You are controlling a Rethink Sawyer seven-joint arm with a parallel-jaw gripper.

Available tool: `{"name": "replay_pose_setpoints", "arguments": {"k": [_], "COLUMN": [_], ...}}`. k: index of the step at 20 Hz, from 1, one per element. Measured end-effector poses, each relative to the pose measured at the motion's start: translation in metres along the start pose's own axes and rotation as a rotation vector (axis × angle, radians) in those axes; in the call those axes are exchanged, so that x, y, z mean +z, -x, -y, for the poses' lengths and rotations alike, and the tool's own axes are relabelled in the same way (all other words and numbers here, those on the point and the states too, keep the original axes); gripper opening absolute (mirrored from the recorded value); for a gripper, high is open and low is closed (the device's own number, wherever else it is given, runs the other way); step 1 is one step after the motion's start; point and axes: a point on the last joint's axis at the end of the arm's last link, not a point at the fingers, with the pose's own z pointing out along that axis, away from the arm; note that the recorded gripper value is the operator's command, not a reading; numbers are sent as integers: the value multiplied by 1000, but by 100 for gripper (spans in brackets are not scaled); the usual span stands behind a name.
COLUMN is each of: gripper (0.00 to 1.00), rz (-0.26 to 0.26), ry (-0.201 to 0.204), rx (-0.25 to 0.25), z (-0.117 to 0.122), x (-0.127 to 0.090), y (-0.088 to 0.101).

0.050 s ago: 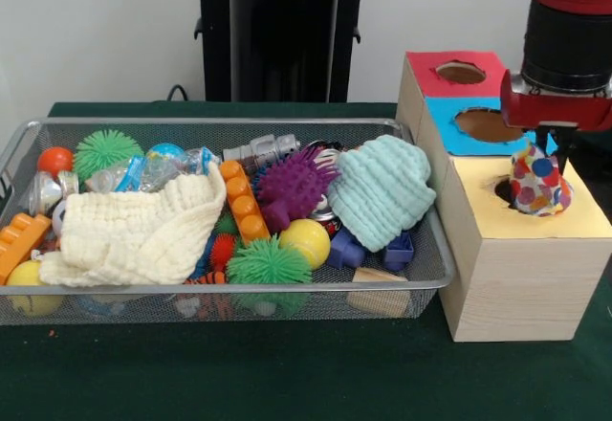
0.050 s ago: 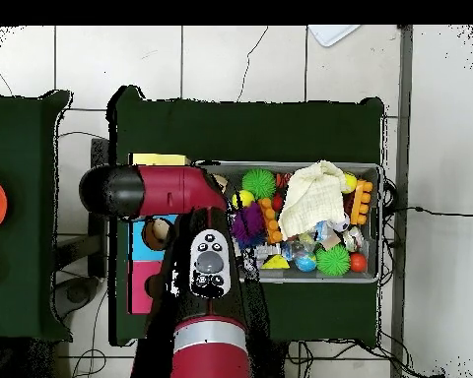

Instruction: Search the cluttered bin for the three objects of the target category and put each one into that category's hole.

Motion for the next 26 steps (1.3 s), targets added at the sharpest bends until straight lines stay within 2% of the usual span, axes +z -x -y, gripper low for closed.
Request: {"name": "replay_pose_setpoints", "arguments": {"k": [5, 9, 20, 26], "gripper": [0, 0, 0, 0], "rz": [1, 4, 64, 70], "ry": [-22, -34, -14, 10], "rx": [9, 23, 38, 53], "z": [12, 25, 33, 36], "x": [5, 20, 50, 60], "y": [3, 6, 14, 20]}}
